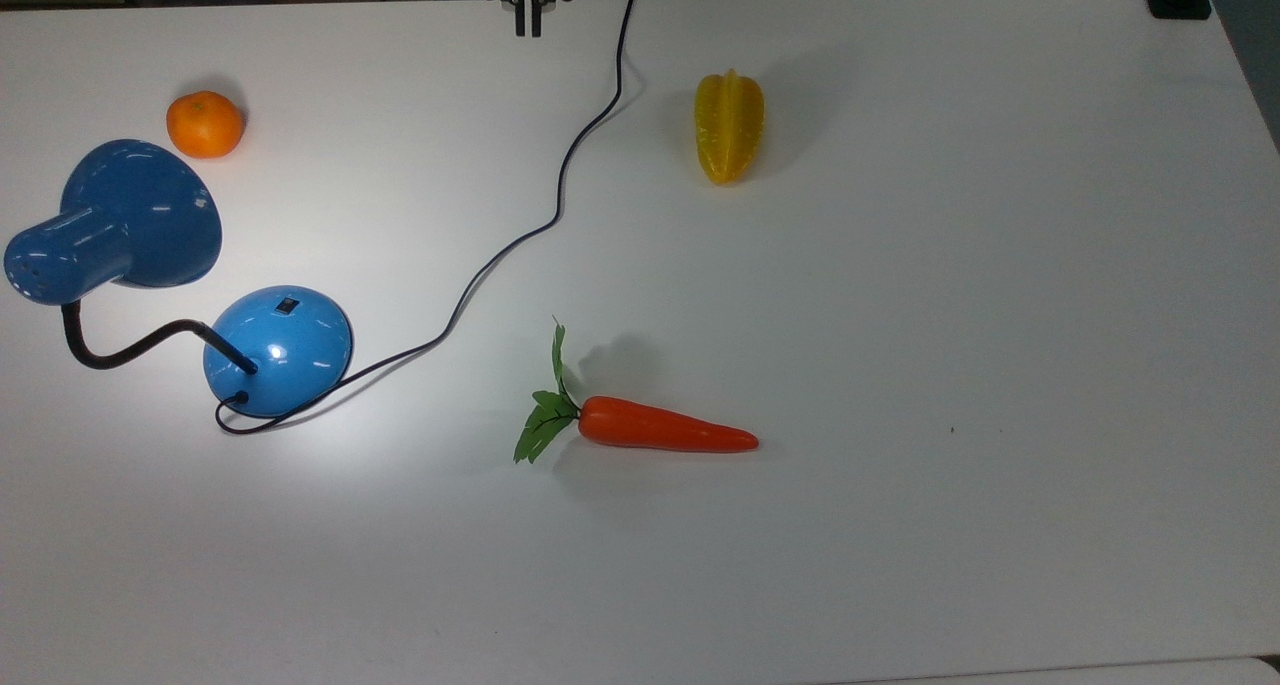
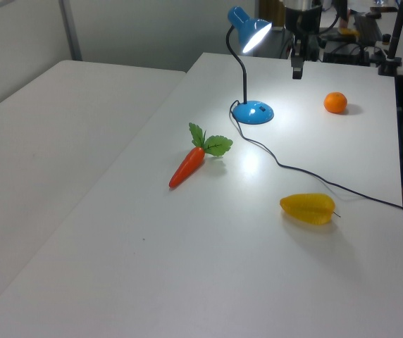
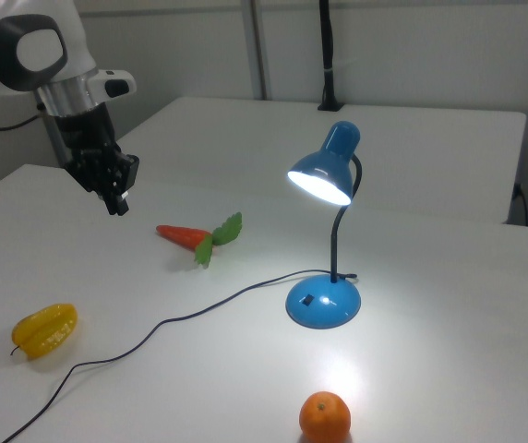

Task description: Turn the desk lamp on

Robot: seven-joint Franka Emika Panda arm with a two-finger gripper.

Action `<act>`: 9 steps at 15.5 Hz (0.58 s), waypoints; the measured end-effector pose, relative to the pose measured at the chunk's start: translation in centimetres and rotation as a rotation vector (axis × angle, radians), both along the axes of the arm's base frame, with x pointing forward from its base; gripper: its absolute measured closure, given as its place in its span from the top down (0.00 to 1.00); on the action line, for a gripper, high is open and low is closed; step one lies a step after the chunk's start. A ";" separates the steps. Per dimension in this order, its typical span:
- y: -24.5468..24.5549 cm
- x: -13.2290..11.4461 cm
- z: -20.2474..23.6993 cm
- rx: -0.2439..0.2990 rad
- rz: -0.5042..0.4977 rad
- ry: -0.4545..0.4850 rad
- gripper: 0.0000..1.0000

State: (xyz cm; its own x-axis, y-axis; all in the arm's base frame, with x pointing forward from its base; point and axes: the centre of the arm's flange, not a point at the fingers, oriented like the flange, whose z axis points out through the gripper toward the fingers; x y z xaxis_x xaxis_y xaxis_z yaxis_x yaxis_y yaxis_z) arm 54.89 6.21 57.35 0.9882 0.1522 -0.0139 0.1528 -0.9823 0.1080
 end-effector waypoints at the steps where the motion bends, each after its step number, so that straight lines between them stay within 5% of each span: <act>1: -0.1 -0.1 0.1 -0.001 -0.002 0.006 0.21; 9: -1.2 -0.3 0.0 -0.007 -0.023 0.035 0.99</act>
State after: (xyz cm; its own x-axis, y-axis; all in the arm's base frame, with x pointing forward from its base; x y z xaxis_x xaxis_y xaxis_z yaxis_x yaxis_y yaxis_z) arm 54.56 5.05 57.31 0.9904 0.1293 -0.0495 0.1340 -0.9849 0.1099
